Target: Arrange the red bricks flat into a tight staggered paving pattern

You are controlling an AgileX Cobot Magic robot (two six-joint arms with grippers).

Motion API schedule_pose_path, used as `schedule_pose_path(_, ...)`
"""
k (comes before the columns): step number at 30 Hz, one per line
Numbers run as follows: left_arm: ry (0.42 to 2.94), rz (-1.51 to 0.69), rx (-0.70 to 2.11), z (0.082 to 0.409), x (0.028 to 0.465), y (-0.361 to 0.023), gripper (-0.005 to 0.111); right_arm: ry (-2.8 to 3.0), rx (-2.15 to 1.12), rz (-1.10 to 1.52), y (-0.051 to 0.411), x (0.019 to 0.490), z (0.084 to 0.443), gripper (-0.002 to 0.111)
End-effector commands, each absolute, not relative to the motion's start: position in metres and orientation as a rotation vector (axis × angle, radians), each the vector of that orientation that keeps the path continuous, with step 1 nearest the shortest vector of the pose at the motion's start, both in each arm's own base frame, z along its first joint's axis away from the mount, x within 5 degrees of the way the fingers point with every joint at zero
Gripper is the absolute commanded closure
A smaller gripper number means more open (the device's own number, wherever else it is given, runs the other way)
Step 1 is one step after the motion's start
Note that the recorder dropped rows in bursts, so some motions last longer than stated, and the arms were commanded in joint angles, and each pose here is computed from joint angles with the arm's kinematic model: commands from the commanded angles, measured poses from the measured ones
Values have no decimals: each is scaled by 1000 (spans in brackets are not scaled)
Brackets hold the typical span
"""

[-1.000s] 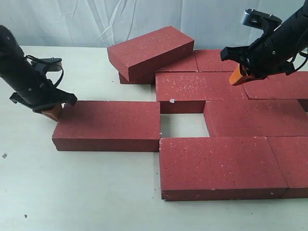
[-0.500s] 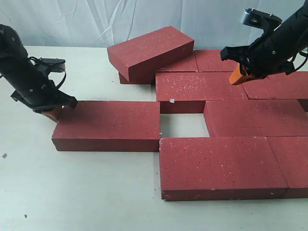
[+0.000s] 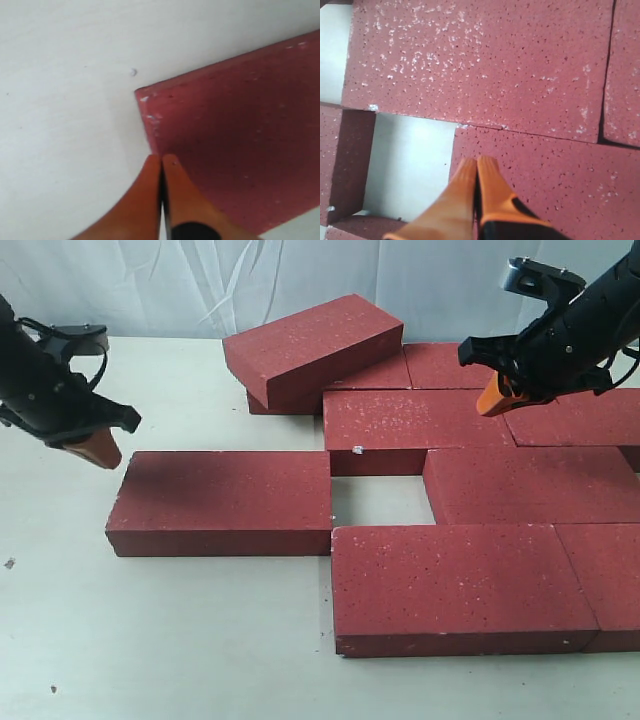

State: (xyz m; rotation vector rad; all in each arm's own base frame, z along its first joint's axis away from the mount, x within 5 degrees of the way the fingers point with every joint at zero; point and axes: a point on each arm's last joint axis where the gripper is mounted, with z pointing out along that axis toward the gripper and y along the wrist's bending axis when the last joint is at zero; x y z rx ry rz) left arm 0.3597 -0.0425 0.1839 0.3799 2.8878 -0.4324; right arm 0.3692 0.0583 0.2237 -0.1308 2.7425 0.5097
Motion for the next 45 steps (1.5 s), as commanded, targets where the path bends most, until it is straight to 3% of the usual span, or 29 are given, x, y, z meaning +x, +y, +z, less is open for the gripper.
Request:
schedule_pose_path(1,2778,-679,474,204,353,-63,107,2728,-134,494,57,371,223,109)
schedule_pose_path(16,2543,-692,1177,205,317,-177,107,2722,-131,490,56,371,224,109)
schedule_pose_path(21,2521,-712,1328,185,301,-213,107,2723,-132,491,57,371,223,109)
schedule_pose_path(31,2570,-710,1387,150,301,-225,107,2722,-131,490,56,371,224,109)
schedule_pose_path(45,2568,-743,1400,158,297,-225,107,2722,-131,490,56,371,224,109)
